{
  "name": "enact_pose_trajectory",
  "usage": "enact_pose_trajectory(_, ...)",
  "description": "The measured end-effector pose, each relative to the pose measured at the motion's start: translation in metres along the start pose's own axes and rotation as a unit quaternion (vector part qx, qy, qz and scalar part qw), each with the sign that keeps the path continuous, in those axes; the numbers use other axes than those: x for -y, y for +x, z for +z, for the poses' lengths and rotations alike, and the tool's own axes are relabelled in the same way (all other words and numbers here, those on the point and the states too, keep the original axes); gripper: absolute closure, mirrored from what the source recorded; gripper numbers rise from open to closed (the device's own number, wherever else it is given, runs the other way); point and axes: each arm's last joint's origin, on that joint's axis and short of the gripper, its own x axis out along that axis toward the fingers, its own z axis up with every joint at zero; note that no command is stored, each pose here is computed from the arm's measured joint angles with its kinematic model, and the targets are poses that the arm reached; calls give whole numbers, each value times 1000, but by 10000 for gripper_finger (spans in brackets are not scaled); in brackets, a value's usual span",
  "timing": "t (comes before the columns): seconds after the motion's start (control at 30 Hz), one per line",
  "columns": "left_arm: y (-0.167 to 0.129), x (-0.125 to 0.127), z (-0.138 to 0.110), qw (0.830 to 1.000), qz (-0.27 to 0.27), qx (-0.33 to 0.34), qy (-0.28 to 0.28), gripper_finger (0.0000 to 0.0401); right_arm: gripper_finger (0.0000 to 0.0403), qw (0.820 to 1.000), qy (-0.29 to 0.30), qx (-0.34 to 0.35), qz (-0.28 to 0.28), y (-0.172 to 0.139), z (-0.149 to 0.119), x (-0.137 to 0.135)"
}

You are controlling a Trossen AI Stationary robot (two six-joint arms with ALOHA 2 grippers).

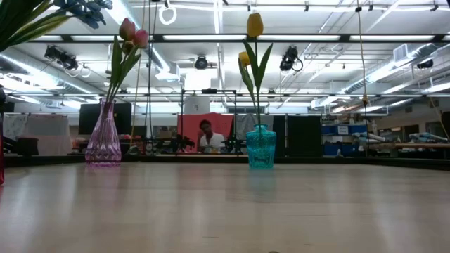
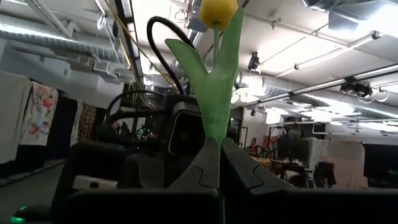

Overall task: Sort flowers into vase by color
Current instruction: Put the yellow tulip into the blue vase

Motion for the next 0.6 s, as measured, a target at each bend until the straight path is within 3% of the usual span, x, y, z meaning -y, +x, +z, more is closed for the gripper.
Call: enact_pose_trajectory(0.6, 14, -1, -2, 999, -4, 24, 27, 218, 394, 1000, 5, 9, 24, 0, 1, -1)
